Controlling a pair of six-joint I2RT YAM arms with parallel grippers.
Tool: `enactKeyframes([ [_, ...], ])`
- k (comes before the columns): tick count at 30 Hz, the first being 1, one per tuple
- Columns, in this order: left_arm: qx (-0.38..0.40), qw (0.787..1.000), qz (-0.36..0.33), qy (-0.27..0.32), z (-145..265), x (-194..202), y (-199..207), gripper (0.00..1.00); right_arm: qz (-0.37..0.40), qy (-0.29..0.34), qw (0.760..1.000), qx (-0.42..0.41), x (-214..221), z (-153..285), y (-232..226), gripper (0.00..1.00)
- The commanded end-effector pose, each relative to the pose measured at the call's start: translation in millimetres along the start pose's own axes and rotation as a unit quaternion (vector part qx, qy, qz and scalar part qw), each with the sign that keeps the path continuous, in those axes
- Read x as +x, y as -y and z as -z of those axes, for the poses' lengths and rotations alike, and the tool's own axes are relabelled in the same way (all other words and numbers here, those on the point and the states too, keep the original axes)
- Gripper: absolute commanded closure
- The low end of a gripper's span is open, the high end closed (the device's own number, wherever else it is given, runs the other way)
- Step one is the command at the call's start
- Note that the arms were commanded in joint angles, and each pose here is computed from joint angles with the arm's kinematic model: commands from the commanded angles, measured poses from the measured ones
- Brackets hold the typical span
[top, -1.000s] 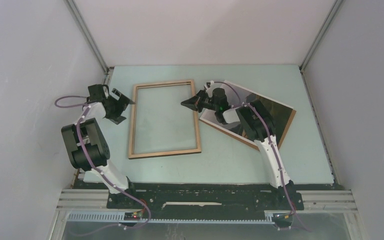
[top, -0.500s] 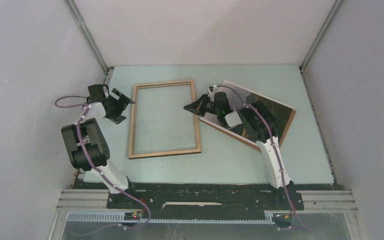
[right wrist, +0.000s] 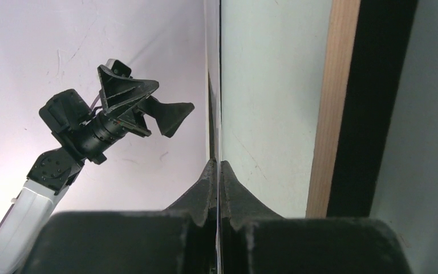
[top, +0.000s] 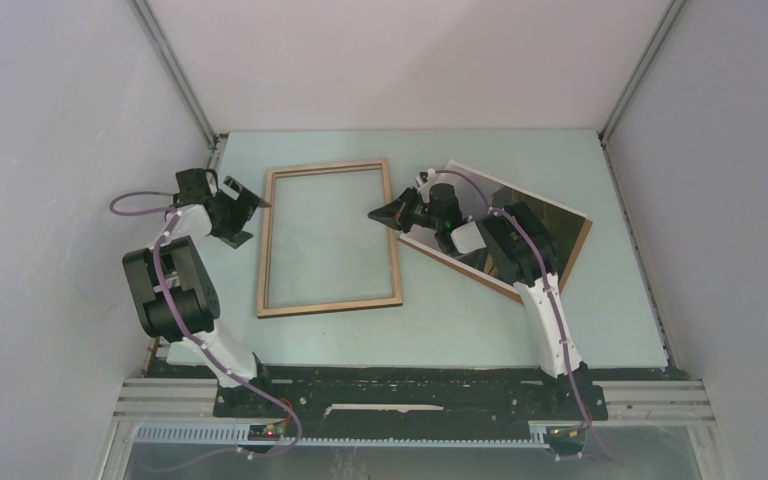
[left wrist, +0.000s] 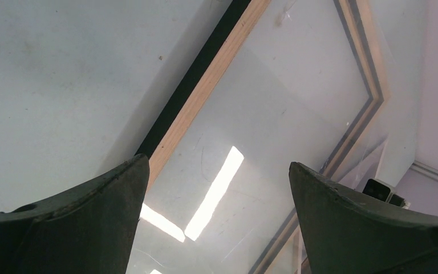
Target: Put the photo into the frame
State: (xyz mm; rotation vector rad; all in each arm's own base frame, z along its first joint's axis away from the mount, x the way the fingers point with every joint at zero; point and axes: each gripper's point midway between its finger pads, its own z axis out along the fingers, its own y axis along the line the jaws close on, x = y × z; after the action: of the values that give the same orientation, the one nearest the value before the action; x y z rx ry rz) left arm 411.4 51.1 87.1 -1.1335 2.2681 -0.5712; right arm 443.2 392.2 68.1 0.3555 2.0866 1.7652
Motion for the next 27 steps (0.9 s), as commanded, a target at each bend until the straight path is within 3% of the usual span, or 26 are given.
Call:
enactKeyframes([
  [1, 0.024, 1.0, 0.002, 0.009, 8.8, -2.0, 9.9, 0.0, 0.025, 0.007, 0.999, -0.033, -5.4, 4.6, -35.2, 1.0],
  [24, 0.026, 1.0, 0.012, -0.003, 2.5, 1.5, 7.9, 0.0, 0.006, -0.001, 1.0, -0.017, 1.5, 6.2, -25.4, 1.0],
  [27, 0.027, 1.0, 0.012, -0.001, 2.9, 0.6, 8.0, 0.0, 0.018, -0.011, 1.0, -0.015, 3.2, 4.5, -28.9, 0.84],
])
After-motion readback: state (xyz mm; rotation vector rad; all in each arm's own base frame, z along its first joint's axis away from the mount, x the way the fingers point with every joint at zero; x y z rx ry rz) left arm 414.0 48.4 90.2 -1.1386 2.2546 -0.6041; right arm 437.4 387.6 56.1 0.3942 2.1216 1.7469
